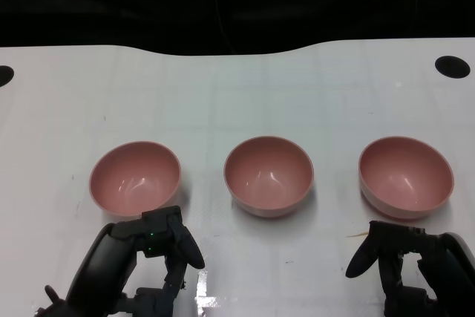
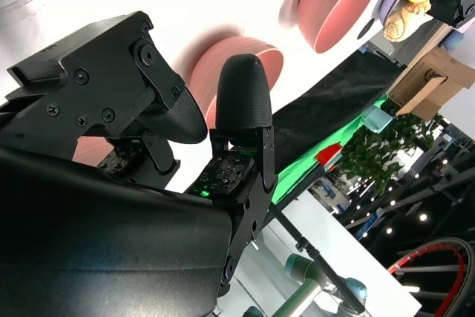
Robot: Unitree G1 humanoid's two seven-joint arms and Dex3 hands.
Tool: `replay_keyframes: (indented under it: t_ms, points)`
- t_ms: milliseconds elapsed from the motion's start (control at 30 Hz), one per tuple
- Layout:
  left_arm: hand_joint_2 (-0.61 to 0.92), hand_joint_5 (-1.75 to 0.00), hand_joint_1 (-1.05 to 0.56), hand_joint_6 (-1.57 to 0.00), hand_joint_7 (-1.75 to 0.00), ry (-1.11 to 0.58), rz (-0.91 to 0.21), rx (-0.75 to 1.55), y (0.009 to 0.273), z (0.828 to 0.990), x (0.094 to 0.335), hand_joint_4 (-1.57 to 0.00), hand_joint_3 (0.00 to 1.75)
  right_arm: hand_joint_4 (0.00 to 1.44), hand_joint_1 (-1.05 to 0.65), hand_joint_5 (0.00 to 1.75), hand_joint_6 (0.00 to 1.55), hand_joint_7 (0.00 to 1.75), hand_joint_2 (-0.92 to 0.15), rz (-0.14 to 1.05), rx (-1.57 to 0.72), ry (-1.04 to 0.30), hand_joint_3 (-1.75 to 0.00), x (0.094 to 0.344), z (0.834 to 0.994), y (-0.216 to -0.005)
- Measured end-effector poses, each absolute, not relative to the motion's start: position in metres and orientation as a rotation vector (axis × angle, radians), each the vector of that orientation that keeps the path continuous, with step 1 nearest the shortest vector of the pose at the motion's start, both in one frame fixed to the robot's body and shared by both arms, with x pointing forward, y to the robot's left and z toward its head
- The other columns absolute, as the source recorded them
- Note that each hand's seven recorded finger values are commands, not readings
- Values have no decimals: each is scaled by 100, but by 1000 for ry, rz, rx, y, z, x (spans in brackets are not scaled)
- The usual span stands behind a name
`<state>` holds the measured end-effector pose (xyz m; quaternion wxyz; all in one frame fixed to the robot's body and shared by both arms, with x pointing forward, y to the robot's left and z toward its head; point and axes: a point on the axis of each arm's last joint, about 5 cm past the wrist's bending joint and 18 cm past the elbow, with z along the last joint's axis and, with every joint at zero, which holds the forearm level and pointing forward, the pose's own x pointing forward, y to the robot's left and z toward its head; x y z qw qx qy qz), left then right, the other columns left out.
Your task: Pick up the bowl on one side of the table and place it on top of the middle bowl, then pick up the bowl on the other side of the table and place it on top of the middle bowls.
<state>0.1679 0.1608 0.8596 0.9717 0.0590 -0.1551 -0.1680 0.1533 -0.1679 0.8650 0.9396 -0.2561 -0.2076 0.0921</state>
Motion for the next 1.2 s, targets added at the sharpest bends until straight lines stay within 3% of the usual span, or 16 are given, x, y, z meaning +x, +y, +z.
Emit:
replay_keyframes:
  t_ms: [233, 400, 633, 700, 900, 1200]
  points:
    - [33, -169, -15, -81, -142, -308, -340, 119, 161, 858, 168, -84, 142, 86, -3, 174, 88, 121, -19, 188, -523, -424, -149, 153, 865, -168]
    - [33, -168, -14, -81, -142, -308, -340, 119, 161, 859, 168, -84, 143, 83, -5, 172, 83, 115, -29, 185, -524, -423, -132, 153, 865, -168]
    - [34, -168, -14, -80, -141, -308, -340, 119, 161, 859, 168, -84, 142, 77, -11, 128, 77, 93, -41, 155, -527, -447, -108, 155, 866, -171]
    - [34, -168, -14, -81, -141, -308, -340, 119, 161, 859, 168, -84, 142, 71, -15, 125, 72, 87, -47, 151, -547, -464, -95, 156, 867, -171]
    - [34, -168, -15, -80, -141, -309, -341, 120, 161, 859, 168, -84, 142, 52, -30, 111, 59, 64, -82, 146, -602, -452, -20, 158, 870, -174]
    - [33, -170, -13, -80, -142, -309, -341, 120, 161, 859, 168, -83, 143, 18, -48, 86, 32, 36, -89, 115, -653, -423, -1, 159, 876, -176]
